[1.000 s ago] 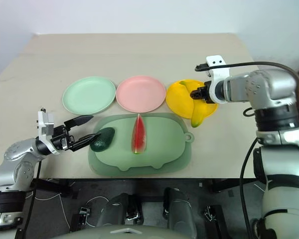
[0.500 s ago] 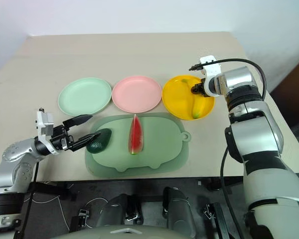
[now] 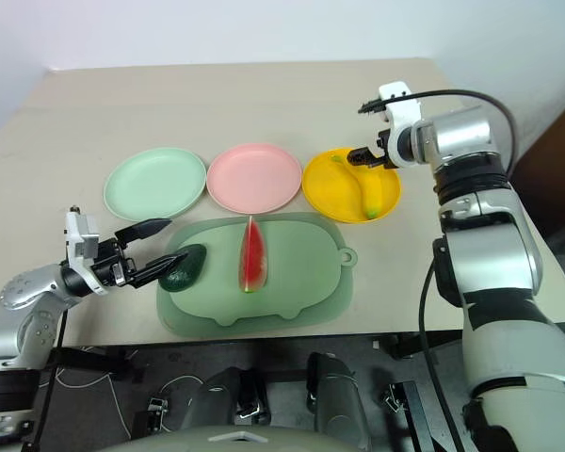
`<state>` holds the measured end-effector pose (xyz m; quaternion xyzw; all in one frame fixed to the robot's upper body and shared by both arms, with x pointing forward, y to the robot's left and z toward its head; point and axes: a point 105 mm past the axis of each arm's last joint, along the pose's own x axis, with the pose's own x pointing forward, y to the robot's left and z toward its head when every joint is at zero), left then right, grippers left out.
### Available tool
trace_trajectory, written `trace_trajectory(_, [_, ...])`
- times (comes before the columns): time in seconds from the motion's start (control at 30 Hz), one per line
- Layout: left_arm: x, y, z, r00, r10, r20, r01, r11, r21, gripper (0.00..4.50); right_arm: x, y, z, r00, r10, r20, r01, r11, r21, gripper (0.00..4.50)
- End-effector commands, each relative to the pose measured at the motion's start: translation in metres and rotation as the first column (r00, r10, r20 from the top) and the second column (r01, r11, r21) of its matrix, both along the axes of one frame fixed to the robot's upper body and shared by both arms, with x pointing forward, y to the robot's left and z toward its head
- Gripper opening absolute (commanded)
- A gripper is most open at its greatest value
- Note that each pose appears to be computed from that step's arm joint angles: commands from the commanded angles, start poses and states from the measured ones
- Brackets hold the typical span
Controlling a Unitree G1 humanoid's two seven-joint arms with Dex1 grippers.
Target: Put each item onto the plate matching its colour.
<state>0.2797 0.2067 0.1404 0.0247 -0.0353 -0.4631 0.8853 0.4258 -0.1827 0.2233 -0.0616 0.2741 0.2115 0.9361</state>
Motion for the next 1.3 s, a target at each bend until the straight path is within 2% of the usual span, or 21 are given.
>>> trace_trajectory(0.03, [0.001, 0.001, 0.014, 0.998, -0.003, 0.057, 0.002, 1.000, 0.007, 4.50, -0.029, 0.024, 0.015, 0.998, 0.065, 0.003, -0.065, 0.995, 0.075, 4.49])
trace_trajectory(0.13, [0.002, 0.001, 0.015, 0.998, -0.005, 0.059, 0.005, 1.000, 0.007, 4.50, -0.052, 0.042, 0.011, 0.993, 0.112, -0.042, -0.106, 0.986, 0.132, 4.49])
trace_trajectory(0.23, [0.002, 0.001, 0.015, 0.998, -0.006, 0.060, 0.006, 1.000, 0.008, 4.50, -0.065, 0.054, 0.004, 0.986, 0.161, -0.050, -0.151, 0.975, 0.162, 4.49])
trace_trajectory(0.4, [-0.001, 0.005, 0.012, 0.999, -0.004, 0.049, 0.003, 1.000, 0.013, 4.50, -0.098, 0.099, -0.020, 0.925, 0.375, -0.064, -0.345, 0.897, 0.278, 4.49])
trace_trajectory(0.57, [-0.002, 0.006, 0.011, 0.999, -0.008, 0.043, 0.007, 1.000, 0.015, 4.50, -0.114, 0.125, -0.024, 0.887, 0.453, -0.088, -0.401, 0.851, 0.340, 4.49])
trace_trajectory(0.8, [0.000, 0.004, 0.013, 0.999, -0.018, 0.044, 0.017, 1.000, 0.020, 4.50, -0.121, 0.150, -0.027, 0.845, 0.501, -0.188, -0.402, 0.826, 0.394, 4.49])
trace_trajectory(1.0, [0.002, 0.001, 0.014, 0.999, -0.023, 0.046, 0.022, 1.000, 0.021, 4.50, -0.113, 0.157, -0.039, 0.843, 0.430, -0.324, -0.310, 0.879, 0.362, 4.49])
trace_trajectory(1.3, [0.005, -0.003, 0.009, 0.999, -0.027, 0.040, 0.026, 1.000, 0.009, 4.50, -0.116, 0.176, -0.044, 0.832, 0.374, -0.410, -0.267, 0.918, 0.294, 4.49])
